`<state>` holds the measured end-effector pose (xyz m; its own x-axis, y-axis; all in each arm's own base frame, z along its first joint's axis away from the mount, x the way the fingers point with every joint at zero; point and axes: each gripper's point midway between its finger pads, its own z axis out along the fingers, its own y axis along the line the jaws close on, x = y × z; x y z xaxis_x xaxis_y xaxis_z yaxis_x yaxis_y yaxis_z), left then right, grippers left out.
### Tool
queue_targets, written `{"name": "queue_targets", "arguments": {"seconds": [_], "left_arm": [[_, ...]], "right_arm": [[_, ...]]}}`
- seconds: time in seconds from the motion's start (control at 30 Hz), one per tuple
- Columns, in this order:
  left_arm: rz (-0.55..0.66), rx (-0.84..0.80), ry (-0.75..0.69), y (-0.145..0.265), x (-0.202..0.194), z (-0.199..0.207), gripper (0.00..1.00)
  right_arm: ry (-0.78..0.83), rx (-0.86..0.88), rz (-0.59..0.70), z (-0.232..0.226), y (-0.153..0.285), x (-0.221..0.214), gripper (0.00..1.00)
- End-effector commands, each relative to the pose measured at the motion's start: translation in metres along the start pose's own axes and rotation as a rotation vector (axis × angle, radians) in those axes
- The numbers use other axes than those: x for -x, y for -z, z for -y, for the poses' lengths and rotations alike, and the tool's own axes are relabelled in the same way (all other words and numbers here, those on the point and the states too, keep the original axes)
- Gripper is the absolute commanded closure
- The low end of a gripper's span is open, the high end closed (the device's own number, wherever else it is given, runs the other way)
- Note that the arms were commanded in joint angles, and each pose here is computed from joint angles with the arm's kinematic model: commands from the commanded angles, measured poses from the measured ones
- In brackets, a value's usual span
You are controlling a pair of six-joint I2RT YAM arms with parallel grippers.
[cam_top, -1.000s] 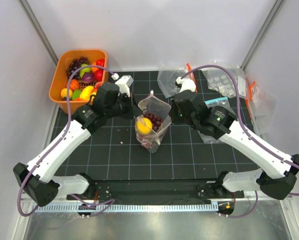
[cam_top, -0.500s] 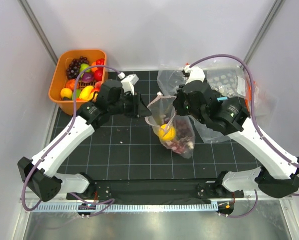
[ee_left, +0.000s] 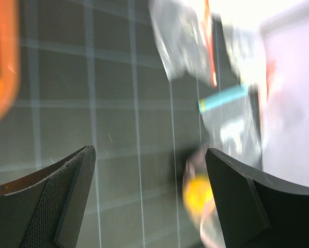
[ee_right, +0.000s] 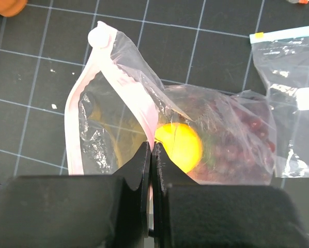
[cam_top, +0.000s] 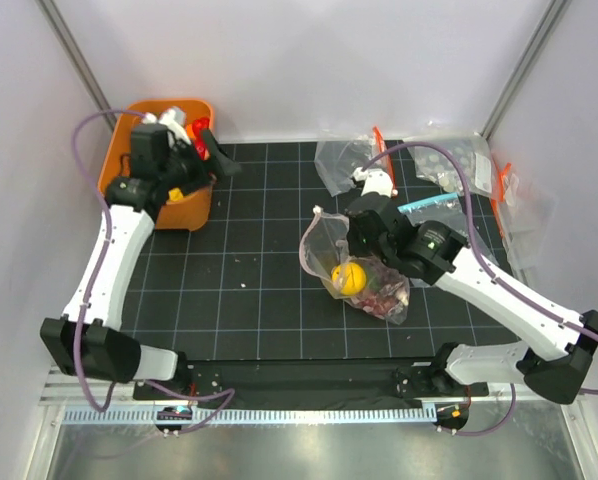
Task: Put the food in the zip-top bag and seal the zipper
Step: Pick up the fake fruit from the bin.
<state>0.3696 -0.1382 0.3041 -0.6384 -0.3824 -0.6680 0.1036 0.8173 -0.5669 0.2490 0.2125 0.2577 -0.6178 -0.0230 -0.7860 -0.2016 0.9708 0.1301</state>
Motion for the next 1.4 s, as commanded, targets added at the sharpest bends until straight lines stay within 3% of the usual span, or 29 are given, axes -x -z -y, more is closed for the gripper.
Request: {"name": "queue_targets", "arguments": {"seconds": [0.0, 0.13, 0.3, 0.6, 0.8, 0.9, 1.03, 1.37], "left_arm": [[0.130, 0.014, 0.086, -0.003, 0.067, -0.013, 0.09], [0.253, 0.183, 0.139, -0.025, 0.120, -0.059, 0.07], [0.339, 0.296, 0.209, -0.068, 0.153, -0.104, 0.08], [0.480, 0.427, 0.310, -0.145, 0.166, -0.201, 0.09], [0.499, 0.387, 0.361, -0.202, 0.174, -0.239, 0.12], [0.505, 0.342, 0.378, -0.219, 0.188, -0.239, 0.14], [0.449, 0.242, 0.458, -0.260, 0.180, -0.252, 0.17], [0.538, 0.063, 0.628, -0.275, 0.193, -0.254, 0.19]], "right_arm": [[-0.080, 0.067, 0.079, -0.007, 0.008, 0.013, 0.99], [-0.082, 0.090, 0.065, -0.011, 0.005, 0.009, 0.99], [-0.072, 0.118, 0.048, -0.018, 0.003, 0.006, 0.99], [-0.053, 0.156, 0.047, -0.024, 0.006, 0.006, 0.99], [-0.049, 0.154, 0.055, -0.021, 0.013, 0.011, 0.99], [-0.039, 0.144, 0.053, -0.017, 0.016, 0.011, 0.99], [-0.034, 0.122, 0.062, -0.011, 0.019, 0.013, 0.99], [-0.024, 0.118, 0.056, -0.009, 0.018, 0.010, 0.99]]}}
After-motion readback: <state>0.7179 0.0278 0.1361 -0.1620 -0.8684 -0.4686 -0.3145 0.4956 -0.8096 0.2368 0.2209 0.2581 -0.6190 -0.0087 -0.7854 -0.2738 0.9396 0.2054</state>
